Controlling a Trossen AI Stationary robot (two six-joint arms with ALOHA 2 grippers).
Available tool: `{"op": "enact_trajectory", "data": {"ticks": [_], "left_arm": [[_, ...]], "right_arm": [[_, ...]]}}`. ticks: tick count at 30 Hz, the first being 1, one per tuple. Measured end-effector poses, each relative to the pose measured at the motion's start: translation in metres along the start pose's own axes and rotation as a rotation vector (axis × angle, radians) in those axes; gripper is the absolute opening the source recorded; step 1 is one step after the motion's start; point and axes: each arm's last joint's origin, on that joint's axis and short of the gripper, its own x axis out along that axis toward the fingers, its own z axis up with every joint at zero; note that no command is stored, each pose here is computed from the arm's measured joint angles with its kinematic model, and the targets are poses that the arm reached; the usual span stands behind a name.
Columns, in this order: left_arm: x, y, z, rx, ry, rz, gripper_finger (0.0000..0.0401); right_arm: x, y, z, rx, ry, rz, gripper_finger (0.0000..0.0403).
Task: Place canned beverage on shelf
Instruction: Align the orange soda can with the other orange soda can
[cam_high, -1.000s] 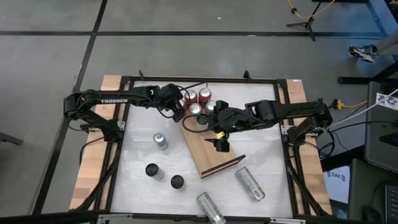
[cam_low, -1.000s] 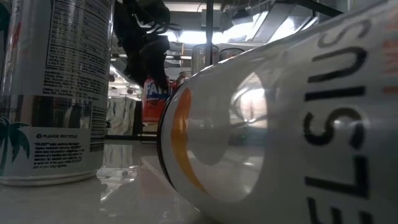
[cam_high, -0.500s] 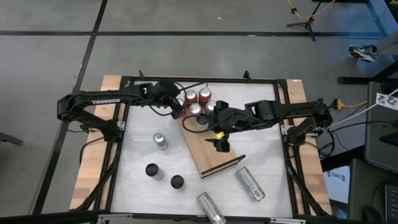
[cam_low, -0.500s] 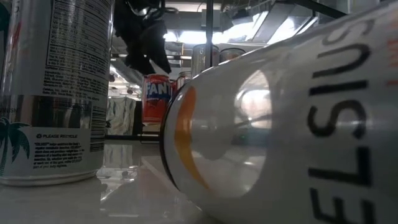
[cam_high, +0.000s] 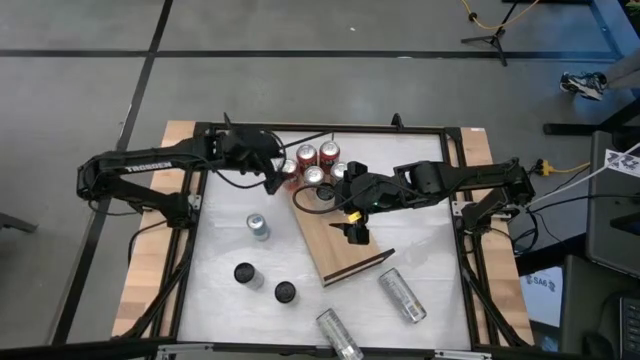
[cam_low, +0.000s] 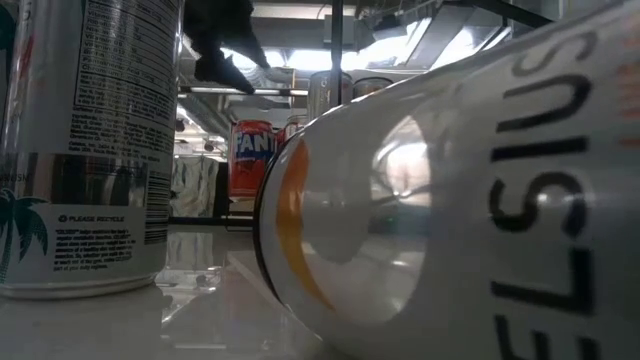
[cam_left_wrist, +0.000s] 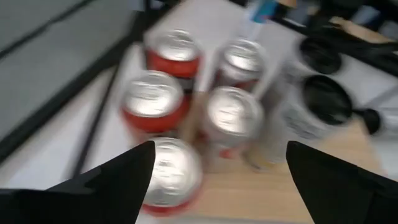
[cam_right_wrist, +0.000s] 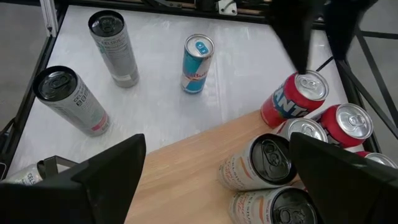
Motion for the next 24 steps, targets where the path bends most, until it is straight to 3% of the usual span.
{"op": "enact_trajectory", "data": {"ticks": [7, 15, 24], "left_arm": [[0.004, -0.022, -0.009, -0.065, 0.074, -0.129, 0.0355], [0.017, -0.034, -0.023, -0.056, 0.19, -0.104, 0.0346], [0.044, -0.037, -0.033, -0.033, 0.272, -0.039, 0.0275]], "right_arm": [[0.0, 0.0, 0.0, 0.0, -0.001, 0.0, 0.0392], [0.0, 0.0, 0.0, 0.0, -0.001, 0.0, 0.0392], [0.0, 0.0, 0.0, 0.0, 0.0, 0.0, 0.0392]]}}
